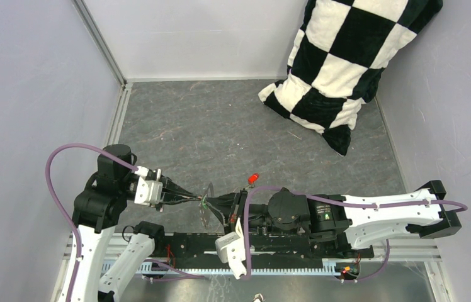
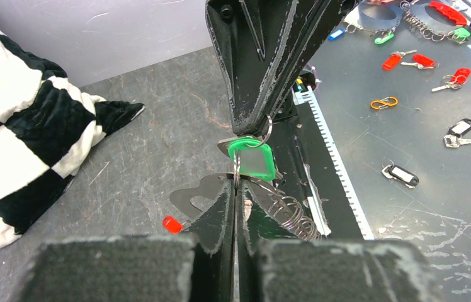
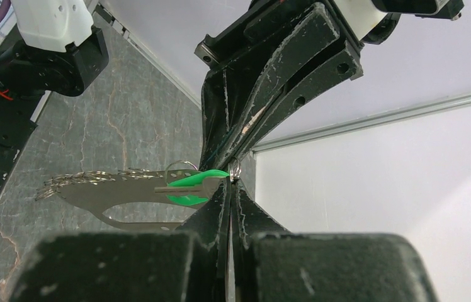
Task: Put the keys on the keyring
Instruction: Insert the key onto the keyring.
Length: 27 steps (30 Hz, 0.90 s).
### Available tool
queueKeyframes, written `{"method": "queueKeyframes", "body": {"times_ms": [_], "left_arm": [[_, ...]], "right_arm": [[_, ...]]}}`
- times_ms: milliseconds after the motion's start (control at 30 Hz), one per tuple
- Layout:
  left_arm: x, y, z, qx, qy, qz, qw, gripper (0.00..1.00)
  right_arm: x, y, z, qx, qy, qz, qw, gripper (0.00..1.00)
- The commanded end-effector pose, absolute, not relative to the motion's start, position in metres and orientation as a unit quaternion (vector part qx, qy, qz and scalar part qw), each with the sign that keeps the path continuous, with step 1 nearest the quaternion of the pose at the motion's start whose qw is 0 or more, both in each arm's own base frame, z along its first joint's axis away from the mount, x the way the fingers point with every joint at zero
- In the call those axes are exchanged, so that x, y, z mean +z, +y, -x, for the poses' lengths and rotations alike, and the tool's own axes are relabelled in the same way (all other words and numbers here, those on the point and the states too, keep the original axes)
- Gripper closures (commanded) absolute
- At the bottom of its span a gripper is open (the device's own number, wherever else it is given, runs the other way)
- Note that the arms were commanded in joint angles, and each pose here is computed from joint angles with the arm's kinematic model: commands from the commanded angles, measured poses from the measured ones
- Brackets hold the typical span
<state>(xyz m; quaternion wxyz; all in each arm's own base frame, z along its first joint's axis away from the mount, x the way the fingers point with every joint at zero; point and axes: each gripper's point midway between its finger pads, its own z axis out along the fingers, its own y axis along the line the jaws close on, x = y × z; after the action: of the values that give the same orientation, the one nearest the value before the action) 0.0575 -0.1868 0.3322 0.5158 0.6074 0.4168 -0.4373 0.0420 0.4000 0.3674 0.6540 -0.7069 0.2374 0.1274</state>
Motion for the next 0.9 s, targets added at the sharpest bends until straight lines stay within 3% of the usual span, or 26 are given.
{"method": "queueKeyframes", "body": {"times_ms": [0,867], "left_arm": [[0.337,-0.187,-0.056,-0.446,0.416,-0.604,0.513,0.98],[0.34,-0.187,-0.053,-0.445,0.409,-0.606,0.517,0.98]], "right_arm": [[0.394,0.401,-0.041,0.134,0.231,0.686,0.677,1.0],[0.372,0.389,-0.055,0.109,0.26,0.691,0.666,1.0]]}}
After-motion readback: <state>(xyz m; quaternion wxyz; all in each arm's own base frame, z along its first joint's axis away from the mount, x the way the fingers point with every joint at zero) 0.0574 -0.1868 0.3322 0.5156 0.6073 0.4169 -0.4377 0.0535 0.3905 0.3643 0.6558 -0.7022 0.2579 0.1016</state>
